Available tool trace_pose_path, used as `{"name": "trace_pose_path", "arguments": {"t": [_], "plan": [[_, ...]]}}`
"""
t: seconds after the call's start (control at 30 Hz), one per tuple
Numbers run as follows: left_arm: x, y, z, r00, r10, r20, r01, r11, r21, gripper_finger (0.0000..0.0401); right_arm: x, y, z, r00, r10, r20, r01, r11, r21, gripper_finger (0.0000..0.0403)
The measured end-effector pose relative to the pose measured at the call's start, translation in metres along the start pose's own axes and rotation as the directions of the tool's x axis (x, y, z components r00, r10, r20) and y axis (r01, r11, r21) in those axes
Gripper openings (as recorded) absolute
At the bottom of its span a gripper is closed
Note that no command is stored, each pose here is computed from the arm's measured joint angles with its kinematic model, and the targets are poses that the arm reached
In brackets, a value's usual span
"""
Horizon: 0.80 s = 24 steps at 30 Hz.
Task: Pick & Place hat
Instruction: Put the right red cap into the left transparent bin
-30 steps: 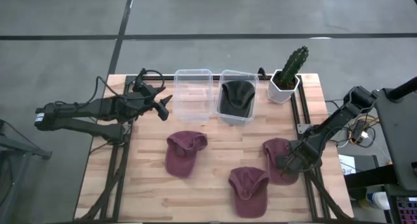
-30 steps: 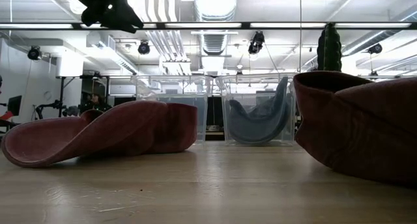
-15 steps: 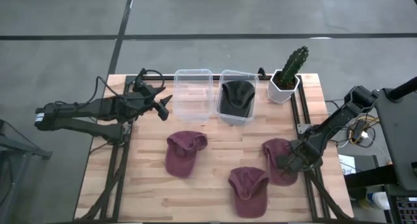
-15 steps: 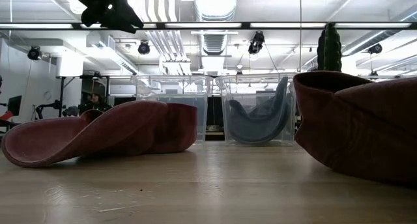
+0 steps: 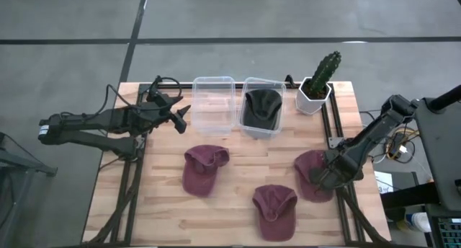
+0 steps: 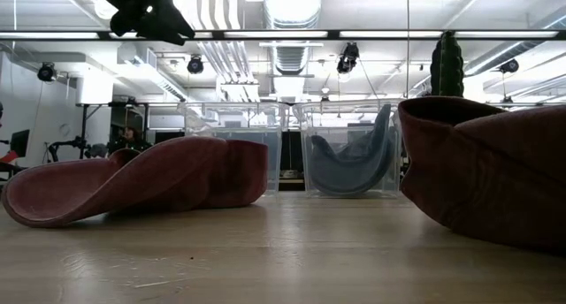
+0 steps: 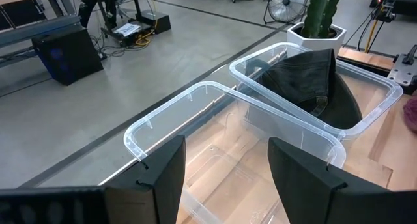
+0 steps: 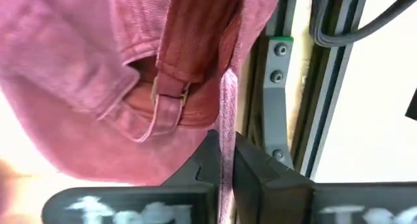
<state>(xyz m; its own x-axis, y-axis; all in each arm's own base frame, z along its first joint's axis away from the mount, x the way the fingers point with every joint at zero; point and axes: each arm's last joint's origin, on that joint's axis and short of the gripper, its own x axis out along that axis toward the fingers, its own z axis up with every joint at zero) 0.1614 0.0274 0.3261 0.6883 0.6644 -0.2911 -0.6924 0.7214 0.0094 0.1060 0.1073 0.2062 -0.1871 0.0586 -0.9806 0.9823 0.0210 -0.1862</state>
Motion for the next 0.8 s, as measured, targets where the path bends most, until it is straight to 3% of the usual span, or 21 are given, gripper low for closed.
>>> {"name": "trace_pose_path", "arguments": {"t": [0.27, 0.57, 0.7, 0.8], "plan": [[0.0, 0.0, 0.0, 1.0, 0.0, 0.0, 0.0, 1.0, -0.001, 0.021, -0.038, 0.003, -0.005, 0.985, 0.155, 0.08, -0.153, 0.988, -0.021, 0.0016], [0.0, 0.0, 0.0, 1.0, -0.003, -0.001, 0.003, 0.999, -0.033, 0.021, -0.077, 0.003, -0.004, 0.913, 0.347, 0.213, -0.341, 0.938, -0.066, 0.0016], [0.0, -0.001, 0.0, 1.0, -0.018, -0.006, 0.018, 0.995, -0.096, 0.021, -0.091, 0.005, -0.005, 0.843, 0.461, 0.276, -0.451, 0.887, -0.103, 0.0016], [0.003, -0.005, -0.001, 0.997, -0.074, -0.019, 0.071, 0.985, -0.155, 0.021, -0.101, 0.007, -0.004, 0.753, 0.557, 0.351, -0.547, 0.826, -0.138, 0.0016]]}}
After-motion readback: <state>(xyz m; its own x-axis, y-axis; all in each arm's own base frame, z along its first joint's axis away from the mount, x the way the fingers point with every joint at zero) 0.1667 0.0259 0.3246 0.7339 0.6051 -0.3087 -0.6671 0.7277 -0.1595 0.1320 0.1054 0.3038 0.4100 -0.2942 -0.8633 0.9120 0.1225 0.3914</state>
